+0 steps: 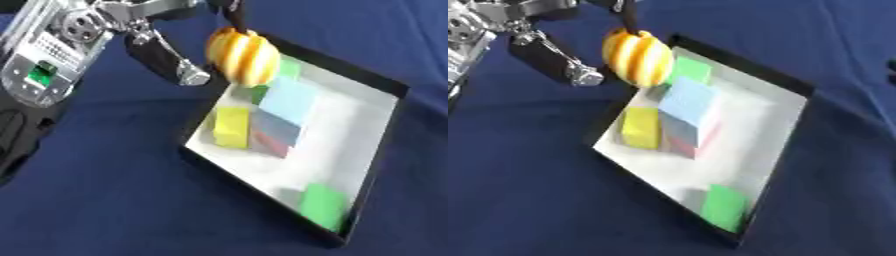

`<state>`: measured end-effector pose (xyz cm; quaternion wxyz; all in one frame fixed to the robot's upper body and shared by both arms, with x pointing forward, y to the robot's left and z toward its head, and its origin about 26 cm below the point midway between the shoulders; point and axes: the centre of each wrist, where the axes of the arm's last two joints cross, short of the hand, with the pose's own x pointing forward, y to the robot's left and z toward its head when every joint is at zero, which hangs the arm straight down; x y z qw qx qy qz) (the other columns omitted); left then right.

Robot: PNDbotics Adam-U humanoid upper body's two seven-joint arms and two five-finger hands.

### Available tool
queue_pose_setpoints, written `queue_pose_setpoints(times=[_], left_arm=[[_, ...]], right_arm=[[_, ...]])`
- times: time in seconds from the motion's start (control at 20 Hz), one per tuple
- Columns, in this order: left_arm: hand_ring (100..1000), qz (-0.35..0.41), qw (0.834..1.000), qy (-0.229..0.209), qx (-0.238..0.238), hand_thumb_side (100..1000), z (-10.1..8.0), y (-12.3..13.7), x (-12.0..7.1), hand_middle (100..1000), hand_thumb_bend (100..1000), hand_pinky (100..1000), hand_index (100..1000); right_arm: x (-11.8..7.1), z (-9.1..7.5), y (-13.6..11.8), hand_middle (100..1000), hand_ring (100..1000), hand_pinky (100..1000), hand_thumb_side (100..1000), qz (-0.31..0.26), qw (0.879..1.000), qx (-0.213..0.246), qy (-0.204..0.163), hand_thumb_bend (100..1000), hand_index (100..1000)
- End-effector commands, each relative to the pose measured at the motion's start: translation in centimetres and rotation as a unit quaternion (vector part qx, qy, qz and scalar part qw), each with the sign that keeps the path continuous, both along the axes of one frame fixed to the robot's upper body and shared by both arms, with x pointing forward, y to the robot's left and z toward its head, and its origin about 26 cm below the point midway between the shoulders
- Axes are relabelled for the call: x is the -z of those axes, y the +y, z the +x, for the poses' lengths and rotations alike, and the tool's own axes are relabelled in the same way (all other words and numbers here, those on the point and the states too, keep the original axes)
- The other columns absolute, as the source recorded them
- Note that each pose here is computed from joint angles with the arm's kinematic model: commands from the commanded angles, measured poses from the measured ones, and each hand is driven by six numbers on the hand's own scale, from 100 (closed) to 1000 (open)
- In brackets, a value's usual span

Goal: Pick up objects on the table and place them in the box.

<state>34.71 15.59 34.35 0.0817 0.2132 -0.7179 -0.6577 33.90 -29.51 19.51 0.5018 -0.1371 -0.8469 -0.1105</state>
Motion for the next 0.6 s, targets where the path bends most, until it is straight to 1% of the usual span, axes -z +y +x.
queue_pose_setpoints(times=[0.05,0.3,0.4,0.6], left_arm=[[640,-0.006,1.0,-0.006,0.007,100,-0.2,-0.9,-0.2,578,311,647,648],[639,-0.006,1.0,0.019,0.006,100,0.9,-2.1,1.4,579,284,648,651],[648,-0.002,1.0,0.027,-0.002,100,1.4,-2.3,2.1,590,298,655,663],[673,0.016,0.999,0.045,-0.021,100,2.7,-2.4,3.7,617,288,673,693]], right_arm=[[-1.0,-0.3,-0.6,714,766,804,524,-0.012,1.0,0.008,-0.014,100,806],[-0.9,-0.3,-0.8,714,767,804,524,-0.012,1.0,0.011,-0.012,100,806],[-0.9,-0.3,-0.8,714,767,804,523,-0.013,1.0,0.011,-0.011,100,806],[-0.9,-0.3,-0.8,714,767,804,522,-0.014,1.0,0.012,-0.012,100,806]])
